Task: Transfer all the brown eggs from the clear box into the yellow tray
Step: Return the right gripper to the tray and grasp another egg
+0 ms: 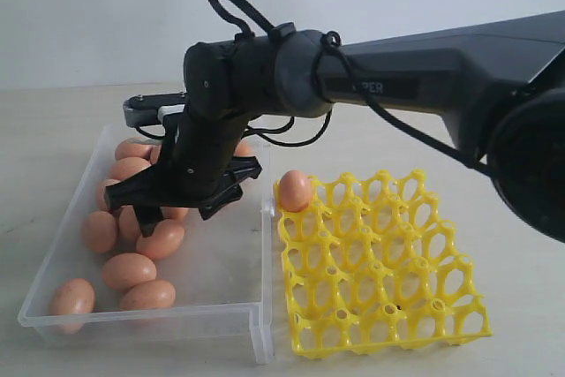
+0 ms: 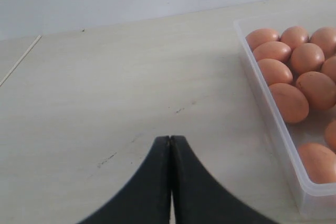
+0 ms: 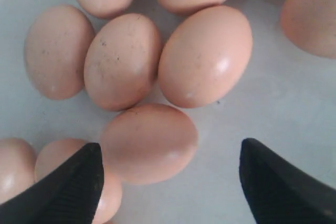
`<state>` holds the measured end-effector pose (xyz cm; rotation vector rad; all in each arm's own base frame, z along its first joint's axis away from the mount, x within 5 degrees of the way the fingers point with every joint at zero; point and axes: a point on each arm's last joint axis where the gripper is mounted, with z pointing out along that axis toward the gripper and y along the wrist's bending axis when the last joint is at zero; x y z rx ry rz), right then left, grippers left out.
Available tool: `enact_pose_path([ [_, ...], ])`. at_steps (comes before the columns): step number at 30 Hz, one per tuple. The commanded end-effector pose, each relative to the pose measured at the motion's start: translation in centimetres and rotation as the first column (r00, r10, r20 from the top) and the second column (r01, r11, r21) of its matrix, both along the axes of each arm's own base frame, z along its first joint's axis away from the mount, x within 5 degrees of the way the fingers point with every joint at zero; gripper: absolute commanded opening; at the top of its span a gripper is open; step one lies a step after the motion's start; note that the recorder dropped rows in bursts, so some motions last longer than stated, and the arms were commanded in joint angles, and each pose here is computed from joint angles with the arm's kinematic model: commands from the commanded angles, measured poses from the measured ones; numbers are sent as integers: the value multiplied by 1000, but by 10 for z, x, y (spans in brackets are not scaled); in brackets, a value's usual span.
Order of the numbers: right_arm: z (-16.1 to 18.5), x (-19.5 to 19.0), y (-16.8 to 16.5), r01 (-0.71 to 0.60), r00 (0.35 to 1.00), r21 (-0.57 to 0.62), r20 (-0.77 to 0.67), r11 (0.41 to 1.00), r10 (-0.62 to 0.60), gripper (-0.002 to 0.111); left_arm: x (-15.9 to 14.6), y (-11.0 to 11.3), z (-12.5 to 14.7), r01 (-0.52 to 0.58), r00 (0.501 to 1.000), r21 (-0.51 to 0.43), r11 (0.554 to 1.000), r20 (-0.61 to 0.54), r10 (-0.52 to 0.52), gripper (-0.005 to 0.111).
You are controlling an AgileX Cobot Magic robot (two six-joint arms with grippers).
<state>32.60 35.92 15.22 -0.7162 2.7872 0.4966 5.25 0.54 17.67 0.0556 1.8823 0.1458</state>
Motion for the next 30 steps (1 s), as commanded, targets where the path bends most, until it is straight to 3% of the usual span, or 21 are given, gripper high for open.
enact_pose_path([
  [1, -8, 5, 5, 100, 995, 37, -13, 994, -99, 69, 0, -1, 2, 7, 1000, -7, 1000, 19, -7, 0],
  [10, -31, 5, 7, 143, 988, 22, -69, 990, -141, 69, 0, -1, 2, 7, 1000, -7, 1000, 19, -7, 0],
  [17, -30, 10, 9, 144, 990, 52, -17, 988, -143, 64, 0, -1, 2, 7, 1000, -7, 1000, 19, -7, 0],
  [26, -30, 10, 9, 103, 995, 41, -4, 994, -103, 24, 0, -1, 2, 7, 1000, -7, 1000, 19, -7, 0],
  [27, -30, 10, 9, 103, 995, 43, 0, 994, -103, 13, 0, -1, 2, 7, 1000, -7, 1000, 19, -7, 0],
  [29, -28, 12, 7, 76, 996, 22, 40, 997, -77, 0, 0, -1, 2, 7, 1000, -7, 1000, 19, -7, 0],
  [30, -24, 13, 6, 61, 996, 10, 68, 998, -62, 0, 0, -1, 2, 7, 1000, -7, 1000, 19, -7, 0],
])
